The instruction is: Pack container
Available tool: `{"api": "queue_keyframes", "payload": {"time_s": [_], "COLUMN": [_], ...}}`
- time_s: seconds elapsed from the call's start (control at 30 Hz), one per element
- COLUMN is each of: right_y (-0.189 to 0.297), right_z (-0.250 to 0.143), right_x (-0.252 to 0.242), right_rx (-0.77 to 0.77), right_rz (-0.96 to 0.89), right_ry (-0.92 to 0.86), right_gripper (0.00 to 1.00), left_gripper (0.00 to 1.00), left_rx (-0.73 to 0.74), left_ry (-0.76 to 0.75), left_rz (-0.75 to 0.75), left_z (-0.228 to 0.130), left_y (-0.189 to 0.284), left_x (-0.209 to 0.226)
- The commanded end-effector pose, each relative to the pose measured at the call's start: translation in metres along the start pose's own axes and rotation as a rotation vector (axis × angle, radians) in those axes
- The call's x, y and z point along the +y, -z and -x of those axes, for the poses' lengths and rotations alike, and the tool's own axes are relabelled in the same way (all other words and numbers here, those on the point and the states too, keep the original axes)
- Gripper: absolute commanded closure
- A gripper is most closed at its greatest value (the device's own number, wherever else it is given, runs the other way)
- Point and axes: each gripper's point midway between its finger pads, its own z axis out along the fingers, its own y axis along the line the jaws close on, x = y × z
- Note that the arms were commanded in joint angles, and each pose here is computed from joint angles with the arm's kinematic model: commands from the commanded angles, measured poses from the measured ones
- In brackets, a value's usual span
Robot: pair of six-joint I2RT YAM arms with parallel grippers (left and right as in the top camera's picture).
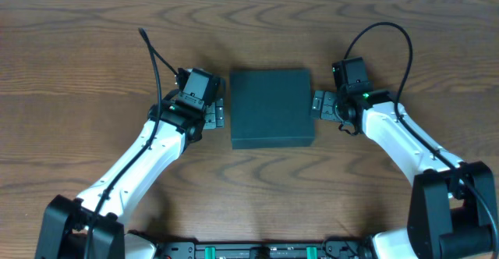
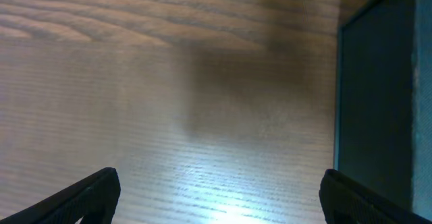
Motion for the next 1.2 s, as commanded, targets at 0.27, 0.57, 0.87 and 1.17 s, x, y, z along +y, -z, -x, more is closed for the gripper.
{"api": "queue_keyframes", "payload": {"time_s": [0.27, 0.57, 0.87, 1.17], "right_y": [0.002, 0.004, 0.004, 0.005], "right_z": [-0.004, -0.006, 0.005, 0.012], "right_x": [0.038, 0.055, 0.049, 0.053], "right_rx": [0.016, -0.011, -0.046, -0.074], "right_rz": [0.121, 0.133, 0.121, 0.135], "right_ry": [0.061, 0.106, 0.079, 0.068], "right_gripper": [0.01, 0.01, 0.01, 0.01], "left_gripper": [0.05, 0.05, 0.05, 0.05], "left_rx": [0.007, 0.022, 0.085, 0.113], "left_ry": [-0.022, 0.0, 0.038, 0.081], "left_rz": [-0.04, -0.021, 0.012, -0.038], "left_z": [0.003, 0.002, -0.013, -0.018], "left_y": [-0.011, -0.013, -0.01, -0.005], "left_x": [-0.011, 0.0, 0.011, 0.003]}}
